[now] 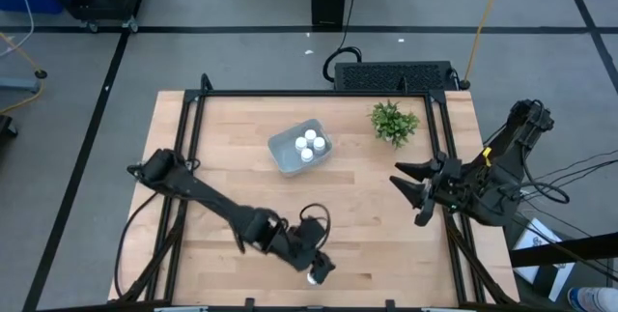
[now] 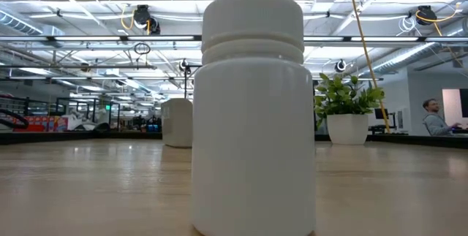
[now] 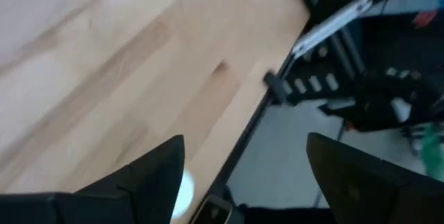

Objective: Pick and place pill bottles into a basket
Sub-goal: Put the white pill bottle into the gray bin

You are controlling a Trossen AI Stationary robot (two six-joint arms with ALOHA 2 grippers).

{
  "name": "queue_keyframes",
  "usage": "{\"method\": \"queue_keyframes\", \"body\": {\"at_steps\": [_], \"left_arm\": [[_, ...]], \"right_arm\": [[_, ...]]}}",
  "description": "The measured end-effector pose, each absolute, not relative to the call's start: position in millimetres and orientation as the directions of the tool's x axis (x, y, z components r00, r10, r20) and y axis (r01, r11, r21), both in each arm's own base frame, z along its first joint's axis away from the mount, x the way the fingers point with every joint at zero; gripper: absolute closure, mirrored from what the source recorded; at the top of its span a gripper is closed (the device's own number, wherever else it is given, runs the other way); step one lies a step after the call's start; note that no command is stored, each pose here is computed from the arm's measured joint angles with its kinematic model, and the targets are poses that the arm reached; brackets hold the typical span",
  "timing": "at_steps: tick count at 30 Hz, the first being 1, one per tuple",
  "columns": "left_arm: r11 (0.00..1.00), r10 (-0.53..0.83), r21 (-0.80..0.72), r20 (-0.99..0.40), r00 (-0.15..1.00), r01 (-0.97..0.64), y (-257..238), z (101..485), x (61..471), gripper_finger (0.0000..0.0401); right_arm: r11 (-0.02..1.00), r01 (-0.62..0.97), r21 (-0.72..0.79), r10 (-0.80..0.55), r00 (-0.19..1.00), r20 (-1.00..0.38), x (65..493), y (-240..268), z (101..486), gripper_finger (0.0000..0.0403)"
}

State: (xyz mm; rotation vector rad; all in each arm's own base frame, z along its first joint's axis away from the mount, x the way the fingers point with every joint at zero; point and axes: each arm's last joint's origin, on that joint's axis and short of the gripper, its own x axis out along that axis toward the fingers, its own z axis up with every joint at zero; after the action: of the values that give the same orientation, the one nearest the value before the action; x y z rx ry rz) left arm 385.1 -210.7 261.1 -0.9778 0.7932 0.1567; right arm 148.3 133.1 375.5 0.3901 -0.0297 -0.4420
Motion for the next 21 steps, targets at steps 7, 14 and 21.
{"method": "queue_keyframes", "body": {"at_steps": [7, 14, 21], "left_arm": [[0.578, -0.230, -0.653, -0.706, 0.670, -0.490, -227, 254, 374, 0.0096], [0.620, -0.255, -0.632, -0.722, 0.643, -0.464, -254, 256, 393, 0.0096], [0.710, -0.112, -0.351, -0.912, 0.394, -0.611, -248, 248, 397, 0.0096]], "right_arm": [[0.848, 0.386, 0.364, -0.378, 0.921, -0.095, 148, 133, 368, 0.0211], [0.827, 0.398, 0.397, -0.377, 0.916, -0.133, 150, 133, 345, 0.0211], [0.783, 0.385, 0.488, -0.376, 0.919, -0.121, 153, 135, 322, 0.0211]]}}
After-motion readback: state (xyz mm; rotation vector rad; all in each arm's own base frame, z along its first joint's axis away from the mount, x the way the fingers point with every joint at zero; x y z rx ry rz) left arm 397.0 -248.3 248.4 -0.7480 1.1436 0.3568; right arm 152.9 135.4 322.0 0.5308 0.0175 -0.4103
